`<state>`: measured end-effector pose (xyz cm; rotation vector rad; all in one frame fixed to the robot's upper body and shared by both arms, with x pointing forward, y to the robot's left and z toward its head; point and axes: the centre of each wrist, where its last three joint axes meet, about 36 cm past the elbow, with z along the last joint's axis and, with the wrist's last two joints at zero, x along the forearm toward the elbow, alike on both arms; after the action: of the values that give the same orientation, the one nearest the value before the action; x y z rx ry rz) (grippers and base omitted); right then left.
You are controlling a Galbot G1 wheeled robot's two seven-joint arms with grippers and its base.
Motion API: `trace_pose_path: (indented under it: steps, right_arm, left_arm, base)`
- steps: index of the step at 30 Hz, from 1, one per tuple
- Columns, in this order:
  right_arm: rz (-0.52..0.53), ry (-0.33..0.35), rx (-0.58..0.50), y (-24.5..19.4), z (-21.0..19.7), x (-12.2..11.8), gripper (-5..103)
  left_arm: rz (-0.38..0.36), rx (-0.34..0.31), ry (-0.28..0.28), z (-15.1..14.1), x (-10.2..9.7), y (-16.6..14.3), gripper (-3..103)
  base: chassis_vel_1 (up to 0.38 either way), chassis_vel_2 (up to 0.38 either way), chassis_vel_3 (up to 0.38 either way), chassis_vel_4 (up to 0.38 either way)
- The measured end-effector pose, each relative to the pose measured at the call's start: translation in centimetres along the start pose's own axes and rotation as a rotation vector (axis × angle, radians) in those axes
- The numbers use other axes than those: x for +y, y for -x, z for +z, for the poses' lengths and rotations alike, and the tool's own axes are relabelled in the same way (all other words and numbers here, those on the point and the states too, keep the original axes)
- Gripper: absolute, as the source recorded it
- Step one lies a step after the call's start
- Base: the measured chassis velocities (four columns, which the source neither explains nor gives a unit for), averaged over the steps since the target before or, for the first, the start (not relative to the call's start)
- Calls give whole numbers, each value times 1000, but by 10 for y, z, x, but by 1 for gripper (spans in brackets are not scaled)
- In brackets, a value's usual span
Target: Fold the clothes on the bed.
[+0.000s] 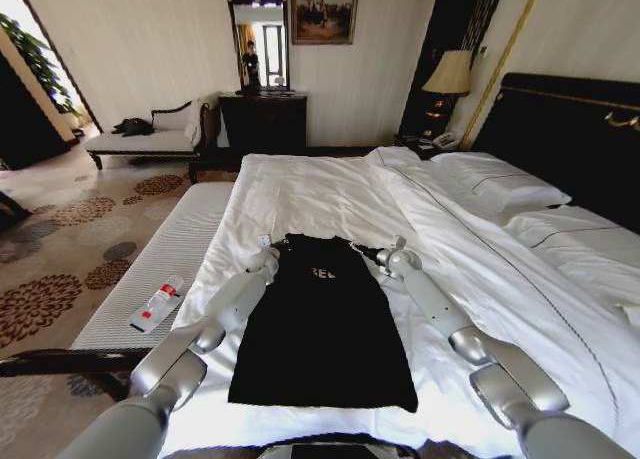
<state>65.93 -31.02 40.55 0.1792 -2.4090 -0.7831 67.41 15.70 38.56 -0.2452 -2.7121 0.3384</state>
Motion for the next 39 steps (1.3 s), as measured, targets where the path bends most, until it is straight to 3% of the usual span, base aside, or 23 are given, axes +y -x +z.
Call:
trace_pose_path:
  steps: [2, 6, 8, 9, 11, 15, 17, 18, 21, 24, 39]
  right_arm:
    - [0, -2, 0, 0, 0, 0, 85]
    - [7, -5, -6, -2, -2, -2, 64]
    - [8, -6, -7, -3, -3, -3, 64]
    - [10, -8, -8, -3, -4, -4, 53]
    - [10, -8, -8, -3, -4, -4, 53]
    - [11, -11, -3, -3, -1, -4, 32]
    - [11, -12, -2, -3, -1, -4, 32]
    - [11, -12, 0, -2, 0, -5, 20]
    - [12, -13, 2, -1, 0, -4, 15]
    - [14, -16, 3, 1, 0, -3, 2]
    - [29, -51, -18, -1, -5, -3, 0]
  left_arm:
    - [0, 0, 0, 0, 0, 0, 0]
    - [1, 2, 3, 1, 0, 0, 0]
    - [1, 2, 3, 1, -1, 0, 0]
    - [3, 2, 2, 1, -1, 0, 0]
    - [3, 2, 2, 1, -1, 0, 0]
    - [3, 3, 1, 1, -1, 1, 0]
    - [2, 4, 0, 1, -1, 1, 0]
    - [3, 3, -2, 1, -2, 1, 0]
    - [2, 3, -3, 1, -2, 1, 0]
    - [3, 3, -3, 1, -1, 1, 0]
    - [-12, -4, -24, -1, 10, 0, 0]
  base:
    - [0, 0, 0, 0]
    - [0, 0, 0, 0]
    - [0, 0, 0, 0]
    - [0, 0, 0, 0]
    - [0, 0, 0, 0]
    - [0, 0, 0, 0]
    - [0, 0, 0, 0]
    - [0, 0, 0, 0]
    - [0, 0, 0, 0]
    - [0, 0, 0, 0]
    - [0, 0, 0, 0]
